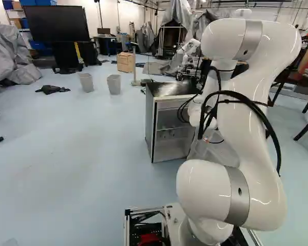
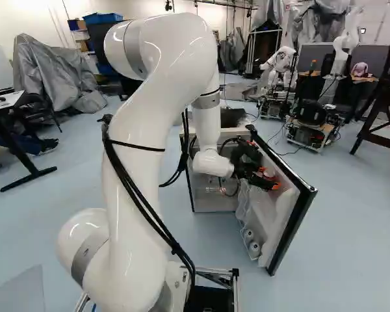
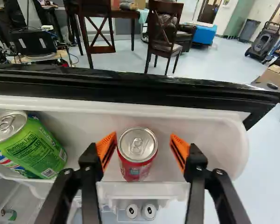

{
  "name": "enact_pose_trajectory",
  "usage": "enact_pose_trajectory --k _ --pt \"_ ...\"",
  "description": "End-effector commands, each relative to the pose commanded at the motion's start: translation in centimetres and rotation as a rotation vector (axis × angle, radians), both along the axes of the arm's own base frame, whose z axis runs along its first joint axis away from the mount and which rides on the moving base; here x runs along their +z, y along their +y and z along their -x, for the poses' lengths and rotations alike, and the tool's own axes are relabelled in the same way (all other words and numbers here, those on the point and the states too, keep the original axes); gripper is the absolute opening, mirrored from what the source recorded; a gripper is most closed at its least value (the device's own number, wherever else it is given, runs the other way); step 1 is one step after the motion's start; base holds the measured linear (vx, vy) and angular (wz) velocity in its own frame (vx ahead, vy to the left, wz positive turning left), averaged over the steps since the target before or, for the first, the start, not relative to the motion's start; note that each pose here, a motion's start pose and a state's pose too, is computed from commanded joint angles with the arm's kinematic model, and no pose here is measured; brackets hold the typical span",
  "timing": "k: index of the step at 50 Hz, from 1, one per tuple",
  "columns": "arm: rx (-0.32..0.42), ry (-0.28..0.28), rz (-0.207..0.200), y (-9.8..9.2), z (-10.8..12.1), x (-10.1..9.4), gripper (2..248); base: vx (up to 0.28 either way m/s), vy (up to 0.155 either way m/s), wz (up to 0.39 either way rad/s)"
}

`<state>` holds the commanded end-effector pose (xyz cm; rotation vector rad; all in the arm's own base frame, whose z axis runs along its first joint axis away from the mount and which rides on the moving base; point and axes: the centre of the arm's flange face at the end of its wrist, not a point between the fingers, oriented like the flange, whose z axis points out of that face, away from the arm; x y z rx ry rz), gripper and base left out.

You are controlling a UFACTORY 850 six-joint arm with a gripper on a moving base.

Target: Grab a drink from the fridge

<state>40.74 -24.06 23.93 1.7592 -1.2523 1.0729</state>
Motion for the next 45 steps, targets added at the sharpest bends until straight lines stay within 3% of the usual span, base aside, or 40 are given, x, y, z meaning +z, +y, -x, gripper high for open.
enact_pose_trajectory --k 3,4,8,9,45 --pt "0.0 0.0 0.0 0.0 0.0 0.0 170 0.0 0.0 0.0" --pt "0.0 0.0 0.0 0.0 0.0 0.0 132 0.0 0.0 0.0" --pt "0.0 0.0 0.0 0.0 0.0 0.0 132 0.0 0.0 0.0" --pt "0.0 0.0 0.0 0.0 0.0 0.0 101 0.0 0.0 0.0" --pt "0.009 0.002 0.011 0.54 0.17 0.16 100 0.0 0.0 0.0"
